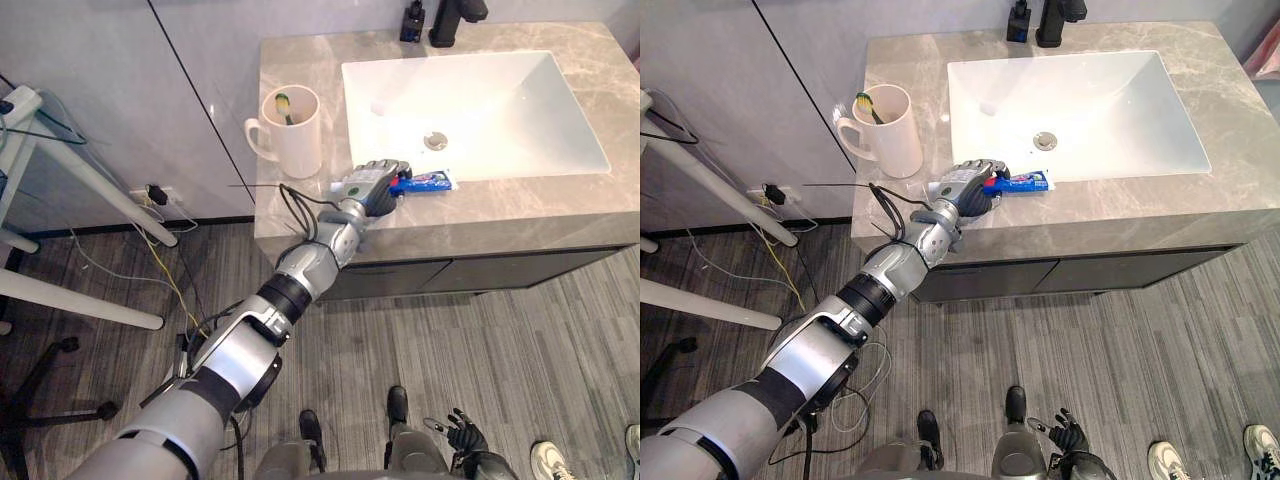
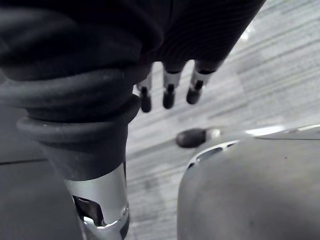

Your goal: Organize washtable

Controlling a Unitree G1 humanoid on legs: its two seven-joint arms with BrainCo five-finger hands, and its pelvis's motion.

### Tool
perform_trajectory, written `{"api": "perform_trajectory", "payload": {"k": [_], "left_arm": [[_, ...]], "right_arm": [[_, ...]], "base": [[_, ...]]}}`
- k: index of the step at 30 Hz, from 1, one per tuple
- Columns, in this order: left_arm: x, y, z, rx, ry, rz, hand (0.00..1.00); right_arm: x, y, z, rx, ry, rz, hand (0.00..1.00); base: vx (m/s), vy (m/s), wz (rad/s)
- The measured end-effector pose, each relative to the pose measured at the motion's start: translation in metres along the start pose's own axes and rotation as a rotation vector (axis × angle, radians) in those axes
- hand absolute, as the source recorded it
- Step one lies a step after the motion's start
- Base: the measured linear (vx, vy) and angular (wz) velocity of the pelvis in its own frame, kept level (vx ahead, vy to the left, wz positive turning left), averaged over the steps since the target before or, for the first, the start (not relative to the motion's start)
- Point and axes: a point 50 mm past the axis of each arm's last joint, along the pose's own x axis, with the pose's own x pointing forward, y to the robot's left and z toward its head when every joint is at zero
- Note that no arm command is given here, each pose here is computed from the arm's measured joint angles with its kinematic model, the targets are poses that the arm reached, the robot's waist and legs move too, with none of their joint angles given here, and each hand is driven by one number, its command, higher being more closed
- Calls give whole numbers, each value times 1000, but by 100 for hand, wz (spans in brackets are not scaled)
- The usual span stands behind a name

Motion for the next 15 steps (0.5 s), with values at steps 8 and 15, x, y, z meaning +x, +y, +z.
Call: {"api": "perform_trajectory", "payload": {"k": [8,15], "left_arm": [[-15,17,-22,111,-7,36,100],[-43,33,-32,224,-21,162,100]], "right_arm": [[1,-2,9,-10,-42,5,0],[-1,-2,15,-33,-96,17,0]], "base": [[-36,-42,-4],[-40,-55,-3]]}}
